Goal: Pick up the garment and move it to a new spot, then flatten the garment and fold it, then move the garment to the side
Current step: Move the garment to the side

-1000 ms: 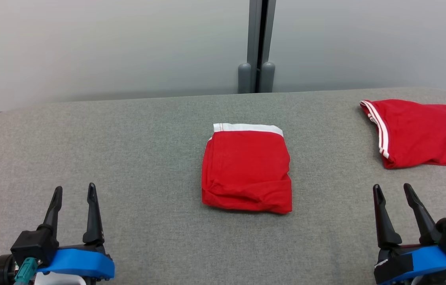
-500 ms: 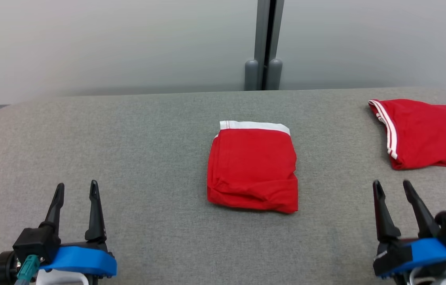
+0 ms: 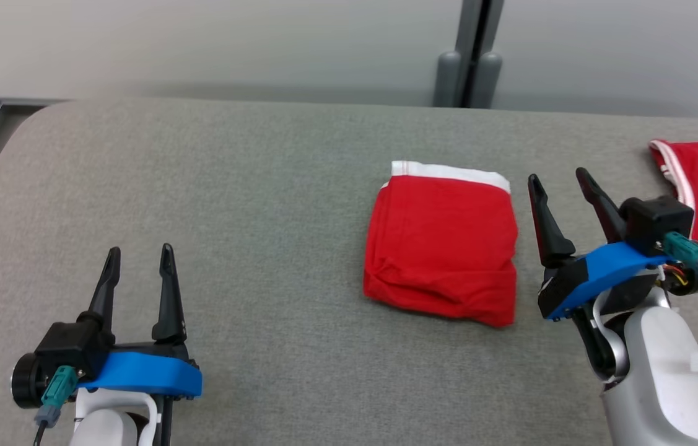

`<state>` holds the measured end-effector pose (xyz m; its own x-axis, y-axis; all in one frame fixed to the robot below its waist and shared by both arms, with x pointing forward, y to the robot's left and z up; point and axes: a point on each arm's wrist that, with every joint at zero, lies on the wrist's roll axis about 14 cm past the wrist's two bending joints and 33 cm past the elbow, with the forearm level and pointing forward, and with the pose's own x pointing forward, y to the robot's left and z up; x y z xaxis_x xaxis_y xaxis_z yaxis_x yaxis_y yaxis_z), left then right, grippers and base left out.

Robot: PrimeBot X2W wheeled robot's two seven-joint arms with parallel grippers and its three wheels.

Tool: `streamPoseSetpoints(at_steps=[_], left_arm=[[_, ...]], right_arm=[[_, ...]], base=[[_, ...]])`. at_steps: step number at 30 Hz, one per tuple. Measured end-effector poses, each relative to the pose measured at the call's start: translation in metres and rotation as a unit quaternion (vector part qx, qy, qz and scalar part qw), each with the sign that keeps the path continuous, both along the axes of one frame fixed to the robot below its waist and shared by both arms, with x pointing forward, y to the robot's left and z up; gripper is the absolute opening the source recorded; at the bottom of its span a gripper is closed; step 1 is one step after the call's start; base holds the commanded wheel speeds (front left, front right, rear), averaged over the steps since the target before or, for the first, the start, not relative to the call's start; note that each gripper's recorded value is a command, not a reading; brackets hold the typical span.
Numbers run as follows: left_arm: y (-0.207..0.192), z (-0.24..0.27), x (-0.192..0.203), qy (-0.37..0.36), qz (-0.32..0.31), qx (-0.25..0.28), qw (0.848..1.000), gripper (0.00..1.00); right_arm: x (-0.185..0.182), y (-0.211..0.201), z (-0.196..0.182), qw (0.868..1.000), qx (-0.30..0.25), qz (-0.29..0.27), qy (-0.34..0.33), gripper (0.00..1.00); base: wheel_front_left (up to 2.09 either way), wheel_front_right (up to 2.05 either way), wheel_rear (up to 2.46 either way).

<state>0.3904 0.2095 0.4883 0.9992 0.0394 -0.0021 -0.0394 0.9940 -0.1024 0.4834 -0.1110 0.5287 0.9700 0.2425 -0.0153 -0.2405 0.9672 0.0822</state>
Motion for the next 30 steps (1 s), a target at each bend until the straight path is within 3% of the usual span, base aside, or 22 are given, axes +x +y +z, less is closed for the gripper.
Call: streamPoseSetpoints(at_steps=[13, 22, 23, 24, 26, 30], left_arm=[[0.026, -0.026, 0.001, 0.032, 0.039, 0.000, 0.999, 1.00], [0.026, -0.030, 0.006, 0.035, 0.043, -0.002, 0.998, 1.00], [0.025, -0.030, 0.006, 0.035, 0.041, -0.002, 0.999, 1.00], [0.024, -0.031, 0.007, 0.036, 0.039, -0.003, 0.999, 1.00], [0.021, -0.032, 0.009, 0.037, 0.035, -0.004, 0.999, 1.00], [0.012, -0.036, 0.015, 0.040, 0.020, -0.007, 0.999, 1.00]], right_arm=[[0.006, 0.018, -0.132, 0.983, -0.017, 0.015, 0.184, 1.00], [-0.001, 0.034, -0.159, 0.973, 0.020, 0.027, 0.227, 1.00], [-0.001, 0.037, -0.158, 0.974, 0.024, 0.031, 0.224, 0.85], [-0.003, 0.040, -0.159, 0.973, 0.029, 0.034, 0.225, 0.32], [-0.003, 0.045, -0.157, 0.972, 0.049, 0.036, 0.226, 0.00], [-0.003, 0.048, -0.153, 0.974, 0.059, 0.041, 0.215, 0.00]], base=[[0.00, 0.00, 0.00], [0.00, 0.00, 0.00], [0.00, 0.00, 0.00], [0.00, 0.00, 0.00], [0.00, 0.00, 0.00], [0.00, 0.00, 0.00]])
